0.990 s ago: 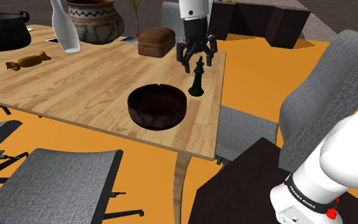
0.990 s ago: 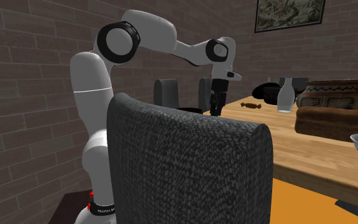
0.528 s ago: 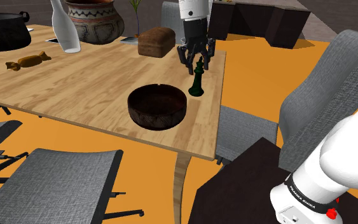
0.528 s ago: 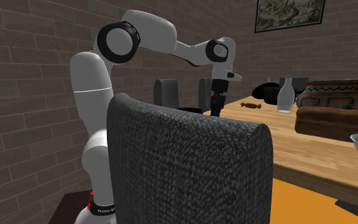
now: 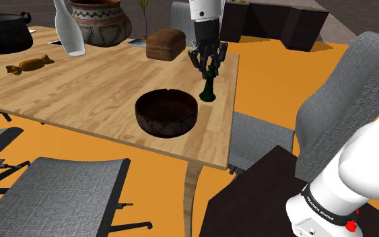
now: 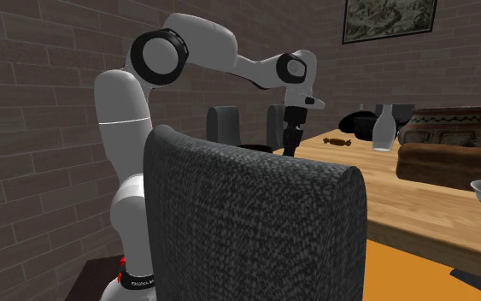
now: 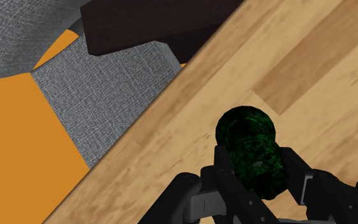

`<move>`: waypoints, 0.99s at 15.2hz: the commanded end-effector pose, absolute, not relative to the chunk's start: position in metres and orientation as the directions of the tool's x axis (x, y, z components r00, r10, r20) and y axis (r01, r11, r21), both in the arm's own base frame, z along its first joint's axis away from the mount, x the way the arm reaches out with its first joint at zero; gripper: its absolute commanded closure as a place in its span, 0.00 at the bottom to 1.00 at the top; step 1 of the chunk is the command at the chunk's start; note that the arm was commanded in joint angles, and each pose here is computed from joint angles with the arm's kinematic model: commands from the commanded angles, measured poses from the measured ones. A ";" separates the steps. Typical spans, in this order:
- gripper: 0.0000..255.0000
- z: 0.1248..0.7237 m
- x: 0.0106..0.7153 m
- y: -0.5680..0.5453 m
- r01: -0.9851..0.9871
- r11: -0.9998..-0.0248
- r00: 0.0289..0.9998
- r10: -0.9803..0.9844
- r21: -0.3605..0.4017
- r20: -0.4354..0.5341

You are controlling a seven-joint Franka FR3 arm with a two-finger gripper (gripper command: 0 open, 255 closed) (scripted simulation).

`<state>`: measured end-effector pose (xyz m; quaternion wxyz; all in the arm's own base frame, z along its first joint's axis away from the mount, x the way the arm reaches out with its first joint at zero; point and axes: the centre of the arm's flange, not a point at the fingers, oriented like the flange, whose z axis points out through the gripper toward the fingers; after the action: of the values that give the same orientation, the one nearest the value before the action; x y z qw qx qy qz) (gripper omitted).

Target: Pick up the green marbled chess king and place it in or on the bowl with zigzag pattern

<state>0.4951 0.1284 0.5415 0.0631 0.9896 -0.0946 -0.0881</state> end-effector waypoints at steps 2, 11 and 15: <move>1.00 0.546 0.495 0.128 -0.177 -0.974 0.966 -0.199 0.142 -0.163; 1.00 0.594 0.495 0.128 -0.177 -0.974 0.966 -0.199 0.142 -0.163; 1.00 0.615 0.495 0.128 -0.177 -0.974 0.966 -0.199 0.142 -0.163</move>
<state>0.4950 0.1289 0.6099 0.0634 0.9895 -0.0950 -0.0885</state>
